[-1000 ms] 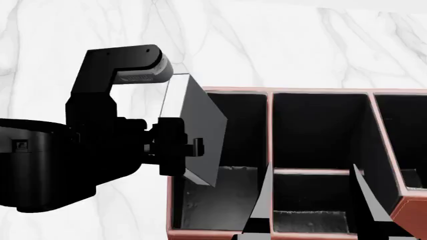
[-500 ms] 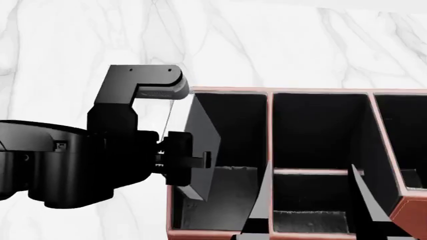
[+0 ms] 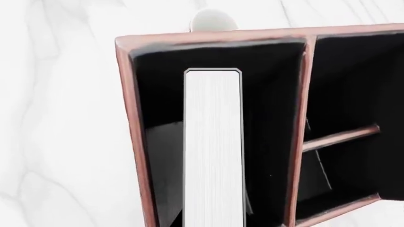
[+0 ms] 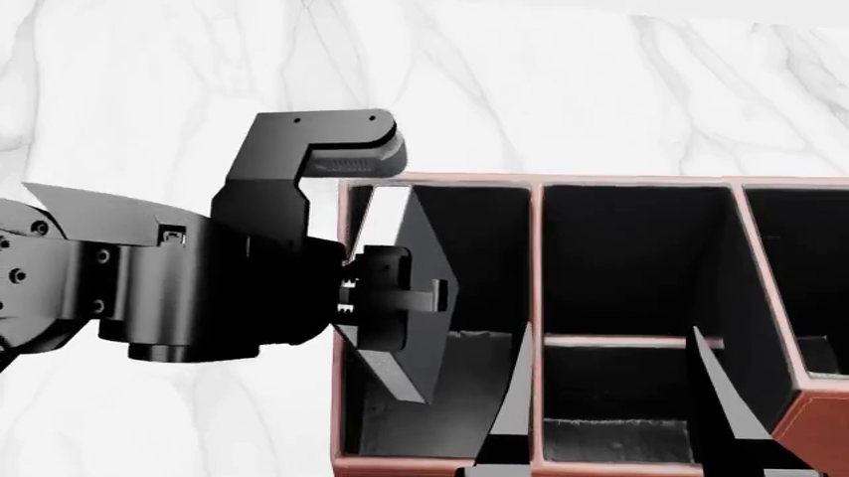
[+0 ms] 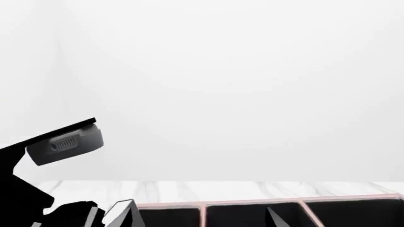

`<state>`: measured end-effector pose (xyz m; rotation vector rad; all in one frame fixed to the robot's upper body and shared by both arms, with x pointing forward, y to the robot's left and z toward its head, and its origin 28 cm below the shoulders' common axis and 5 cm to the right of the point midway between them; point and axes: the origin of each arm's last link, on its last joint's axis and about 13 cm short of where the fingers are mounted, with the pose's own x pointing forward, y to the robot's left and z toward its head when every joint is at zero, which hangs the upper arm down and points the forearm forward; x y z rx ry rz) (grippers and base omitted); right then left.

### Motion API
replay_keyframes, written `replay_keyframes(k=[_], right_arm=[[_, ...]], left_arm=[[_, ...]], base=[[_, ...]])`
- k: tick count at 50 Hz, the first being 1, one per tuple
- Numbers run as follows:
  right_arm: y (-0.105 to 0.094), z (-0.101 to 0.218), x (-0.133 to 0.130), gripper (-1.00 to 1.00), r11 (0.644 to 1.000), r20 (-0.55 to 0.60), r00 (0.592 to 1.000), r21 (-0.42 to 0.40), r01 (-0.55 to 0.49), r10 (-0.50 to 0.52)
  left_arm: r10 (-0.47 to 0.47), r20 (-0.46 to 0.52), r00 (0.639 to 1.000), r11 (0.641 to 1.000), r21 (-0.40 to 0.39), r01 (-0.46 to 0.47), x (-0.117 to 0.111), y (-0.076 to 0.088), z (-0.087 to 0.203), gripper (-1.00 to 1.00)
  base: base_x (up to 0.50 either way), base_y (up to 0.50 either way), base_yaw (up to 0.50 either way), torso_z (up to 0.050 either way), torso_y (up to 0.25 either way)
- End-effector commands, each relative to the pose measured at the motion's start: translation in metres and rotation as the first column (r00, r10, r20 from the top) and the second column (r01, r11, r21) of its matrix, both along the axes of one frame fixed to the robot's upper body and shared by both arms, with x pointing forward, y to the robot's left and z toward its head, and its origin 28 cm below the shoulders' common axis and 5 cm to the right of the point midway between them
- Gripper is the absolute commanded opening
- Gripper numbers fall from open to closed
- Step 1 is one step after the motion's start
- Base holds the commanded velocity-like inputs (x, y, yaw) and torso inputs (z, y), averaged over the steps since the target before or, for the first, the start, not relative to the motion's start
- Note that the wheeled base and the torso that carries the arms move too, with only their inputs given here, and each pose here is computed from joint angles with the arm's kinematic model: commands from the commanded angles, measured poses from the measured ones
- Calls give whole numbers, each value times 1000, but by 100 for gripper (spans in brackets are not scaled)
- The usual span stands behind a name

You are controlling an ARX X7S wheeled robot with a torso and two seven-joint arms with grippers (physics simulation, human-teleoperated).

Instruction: Pick up the book and place it in the left compartment of the caddy.

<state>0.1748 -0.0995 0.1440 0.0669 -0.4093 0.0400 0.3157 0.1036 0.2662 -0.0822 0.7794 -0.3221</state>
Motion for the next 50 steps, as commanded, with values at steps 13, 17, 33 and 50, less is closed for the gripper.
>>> replay_keyframes(k=[13, 17, 33, 50], right_arm=[[-2, 2, 2, 100, 1000, 27, 1000, 0, 12, -12], [-2, 3, 1, 100, 1000, 27, 1000, 0, 11, -11], [-3, 3, 2, 100, 1000, 29, 1000, 3, 11, -11], [-3, 3, 1, 100, 1000, 29, 1000, 3, 10, -11]], left_arm=[[-27, -72, 997, 994, -109, 19, 17, -15, 2, -100], [-22, -80, 997, 995, -103, 14, 19, -16, -1, -100], [-2, -78, 997, 997, -73, -4, 25, -20, -11, -100], [12, -77, 997, 999, -33, -15, 29, -23, -20, -100]], base=[[0, 0, 0, 0, 2], [0, 0, 0, 0, 0], [0, 0, 0, 1, 1], [0, 0, 0, 0, 2]])
